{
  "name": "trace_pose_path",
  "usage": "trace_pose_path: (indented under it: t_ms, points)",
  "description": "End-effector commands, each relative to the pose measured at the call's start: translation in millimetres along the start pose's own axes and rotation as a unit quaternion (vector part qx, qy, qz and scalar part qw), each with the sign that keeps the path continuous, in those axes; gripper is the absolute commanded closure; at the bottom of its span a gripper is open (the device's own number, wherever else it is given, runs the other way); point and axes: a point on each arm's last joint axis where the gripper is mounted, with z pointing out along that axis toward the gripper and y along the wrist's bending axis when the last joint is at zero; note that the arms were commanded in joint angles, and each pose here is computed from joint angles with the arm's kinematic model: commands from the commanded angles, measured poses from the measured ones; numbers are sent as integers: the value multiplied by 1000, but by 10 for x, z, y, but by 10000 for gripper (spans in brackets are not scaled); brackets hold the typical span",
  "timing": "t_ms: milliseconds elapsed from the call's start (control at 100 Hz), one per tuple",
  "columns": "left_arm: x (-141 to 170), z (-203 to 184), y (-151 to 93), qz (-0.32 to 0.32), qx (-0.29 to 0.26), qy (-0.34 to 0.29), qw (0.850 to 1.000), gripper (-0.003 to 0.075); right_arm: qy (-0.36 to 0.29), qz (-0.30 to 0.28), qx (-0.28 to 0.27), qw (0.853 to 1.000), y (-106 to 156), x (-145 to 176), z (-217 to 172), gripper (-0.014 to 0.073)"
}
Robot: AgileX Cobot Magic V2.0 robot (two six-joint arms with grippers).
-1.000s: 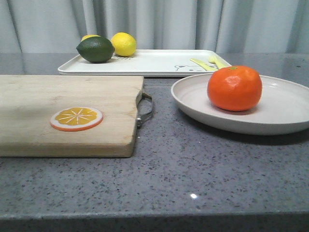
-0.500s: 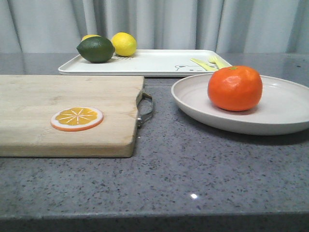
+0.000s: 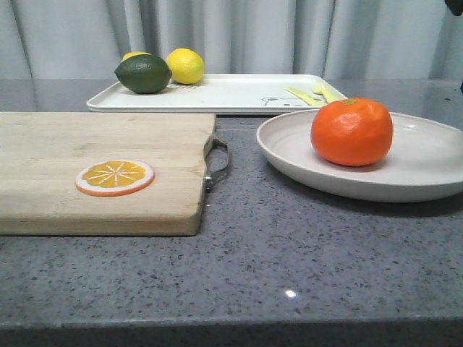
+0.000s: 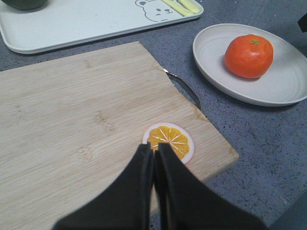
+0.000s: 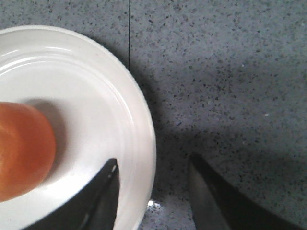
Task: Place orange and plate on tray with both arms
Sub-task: 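Lower the right gripper onto the white plate's rim and pinch it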
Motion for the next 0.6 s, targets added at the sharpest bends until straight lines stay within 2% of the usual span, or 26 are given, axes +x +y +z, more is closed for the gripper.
trace_pose_path:
  t_ms: [0, 590]
  points:
    - [-147, -48, -13, -5, 1, -52, 999, 739, -30, -4, -10, 1000, 41, -135, -73, 234]
    - [-147, -48, -13, -5, 1, -52, 999, 739, 21, 6, -6, 1000, 44, -181, 283, 235]
